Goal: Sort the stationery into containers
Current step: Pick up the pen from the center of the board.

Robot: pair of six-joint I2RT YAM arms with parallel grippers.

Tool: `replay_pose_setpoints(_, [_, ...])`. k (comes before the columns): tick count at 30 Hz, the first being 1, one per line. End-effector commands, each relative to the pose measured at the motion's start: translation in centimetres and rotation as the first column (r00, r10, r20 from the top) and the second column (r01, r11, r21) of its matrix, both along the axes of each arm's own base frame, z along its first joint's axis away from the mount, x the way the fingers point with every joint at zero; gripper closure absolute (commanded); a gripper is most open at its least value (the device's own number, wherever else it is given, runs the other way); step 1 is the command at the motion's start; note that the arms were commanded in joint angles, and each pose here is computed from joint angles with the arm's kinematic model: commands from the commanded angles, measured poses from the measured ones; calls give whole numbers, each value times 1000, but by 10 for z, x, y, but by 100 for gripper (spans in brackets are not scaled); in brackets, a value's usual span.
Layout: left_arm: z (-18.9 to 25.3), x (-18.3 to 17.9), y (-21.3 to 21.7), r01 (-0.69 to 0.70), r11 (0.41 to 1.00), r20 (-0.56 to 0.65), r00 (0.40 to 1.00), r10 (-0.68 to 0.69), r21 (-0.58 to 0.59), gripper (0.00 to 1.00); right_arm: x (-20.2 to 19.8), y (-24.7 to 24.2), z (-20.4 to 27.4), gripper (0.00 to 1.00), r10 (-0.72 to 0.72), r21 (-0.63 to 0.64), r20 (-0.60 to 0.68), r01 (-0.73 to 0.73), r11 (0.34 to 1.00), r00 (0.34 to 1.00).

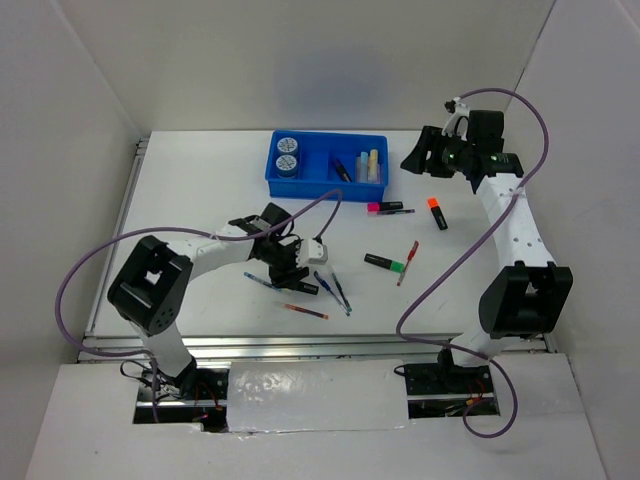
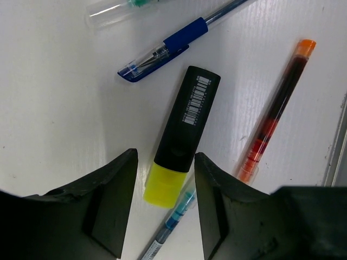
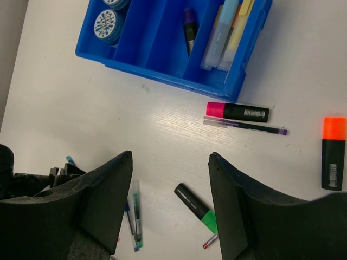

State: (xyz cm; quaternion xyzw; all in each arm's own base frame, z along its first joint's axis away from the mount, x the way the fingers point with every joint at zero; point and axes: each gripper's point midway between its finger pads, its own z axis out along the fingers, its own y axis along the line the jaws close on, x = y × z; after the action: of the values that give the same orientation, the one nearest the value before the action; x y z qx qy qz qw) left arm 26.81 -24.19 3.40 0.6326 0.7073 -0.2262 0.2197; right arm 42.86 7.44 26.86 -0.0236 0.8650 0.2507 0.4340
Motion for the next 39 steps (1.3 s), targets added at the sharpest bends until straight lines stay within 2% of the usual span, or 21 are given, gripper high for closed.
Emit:
replay_pose_setpoints(1, [2,12,-10,44,999,47,998,-43,-9,42,2,1,8,35,26,6,31,-26,1000,999])
replay_pose_setpoints(14, [-11,26,-6,38,998,33,999,-39,42,51,3,-9,10,36,13,15,25,-14,1000,1000])
replay_pose_setpoints(19, [-5,46,9,6,999,14,1000,-6,50,70,0,-6,9,36,40,12,26,-41,999,999])
replay_pose_setpoints(21, [0,54,15,11,999,37,999,-13,47,73,-2,-1,11,36,72,5,40,-72,997,997])
replay_pose_setpoints(22, [8,59,19,4,999,57,998,-6,38,78,-3,2,12,36,89,1,41,-89,996,995])
replay_pose_setpoints(26, [48,76,20,33,998,191,981,-22,-53,83,-15,28,13,38,229,26,31,-229,973,973])
replay_pose_setpoints(29, [86,74,15,109,988,344,937,-66,-109,87,-36,58,6,41,385,132,-11,-380,915,923])
replay_pose_setpoints(30, [102,69,10,145,983,387,918,-90,-116,88,-53,81,3,41,485,205,-30,-469,859,874])
replay_pose_setpoints(34, [128,50,0,238,959,392,906,-161,-155,91,-96,136,-12,47,676,325,-92,-619,715,731])
replay_pose_setpoints(37, [140,34,-7,304,943,434,874,-220,-135,93,-118,165,-21,48,749,356,-118,-676,645,652])
replay_pose_setpoints(39, [152,25,-12,326,935,448,863,-234,-139,93,-126,175,-23,48,769,359,-123,-694,623,627])
